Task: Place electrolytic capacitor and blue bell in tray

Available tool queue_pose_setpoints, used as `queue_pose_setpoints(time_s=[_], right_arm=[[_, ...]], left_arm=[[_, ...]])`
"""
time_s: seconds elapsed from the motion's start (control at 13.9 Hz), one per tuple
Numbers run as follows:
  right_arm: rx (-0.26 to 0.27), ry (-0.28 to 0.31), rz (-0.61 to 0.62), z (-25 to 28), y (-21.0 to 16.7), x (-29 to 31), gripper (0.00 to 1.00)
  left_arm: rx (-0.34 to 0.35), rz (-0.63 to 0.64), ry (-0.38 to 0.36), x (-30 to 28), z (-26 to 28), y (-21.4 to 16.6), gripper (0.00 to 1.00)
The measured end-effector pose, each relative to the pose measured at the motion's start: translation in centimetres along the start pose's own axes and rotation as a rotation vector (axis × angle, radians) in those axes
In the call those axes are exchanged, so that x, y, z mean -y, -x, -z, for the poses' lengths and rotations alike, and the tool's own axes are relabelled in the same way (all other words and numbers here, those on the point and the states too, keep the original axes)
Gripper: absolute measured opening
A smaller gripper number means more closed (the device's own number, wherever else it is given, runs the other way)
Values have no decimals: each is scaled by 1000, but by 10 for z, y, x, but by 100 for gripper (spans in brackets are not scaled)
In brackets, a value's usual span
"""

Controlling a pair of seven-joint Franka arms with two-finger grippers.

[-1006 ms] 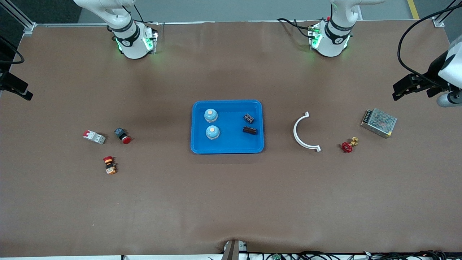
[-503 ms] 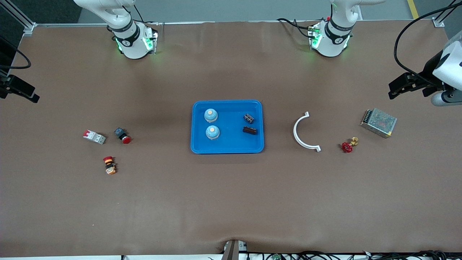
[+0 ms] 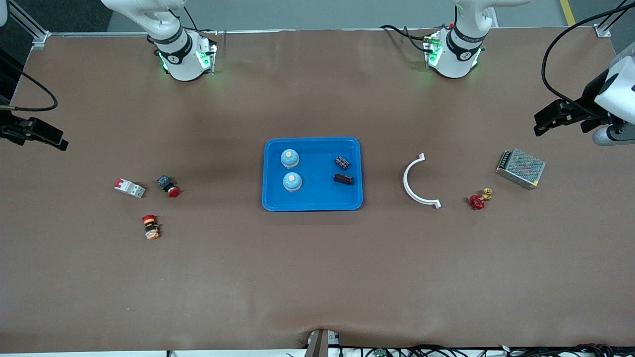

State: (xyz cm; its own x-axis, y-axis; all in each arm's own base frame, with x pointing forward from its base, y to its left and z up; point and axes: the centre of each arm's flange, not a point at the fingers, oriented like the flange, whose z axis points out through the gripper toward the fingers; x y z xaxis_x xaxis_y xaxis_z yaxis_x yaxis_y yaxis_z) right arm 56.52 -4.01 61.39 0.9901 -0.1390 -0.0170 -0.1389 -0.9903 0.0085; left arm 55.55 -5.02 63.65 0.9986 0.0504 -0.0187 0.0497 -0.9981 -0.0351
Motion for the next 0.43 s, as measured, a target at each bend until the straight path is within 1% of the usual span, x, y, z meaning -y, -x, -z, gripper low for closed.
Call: queue_pose_setpoints(time_s=[0.43], right_arm=[[3, -1, 32, -1, 1, 18, 100]], left_arm=[[-4, 0, 1, 0, 2, 0, 100]])
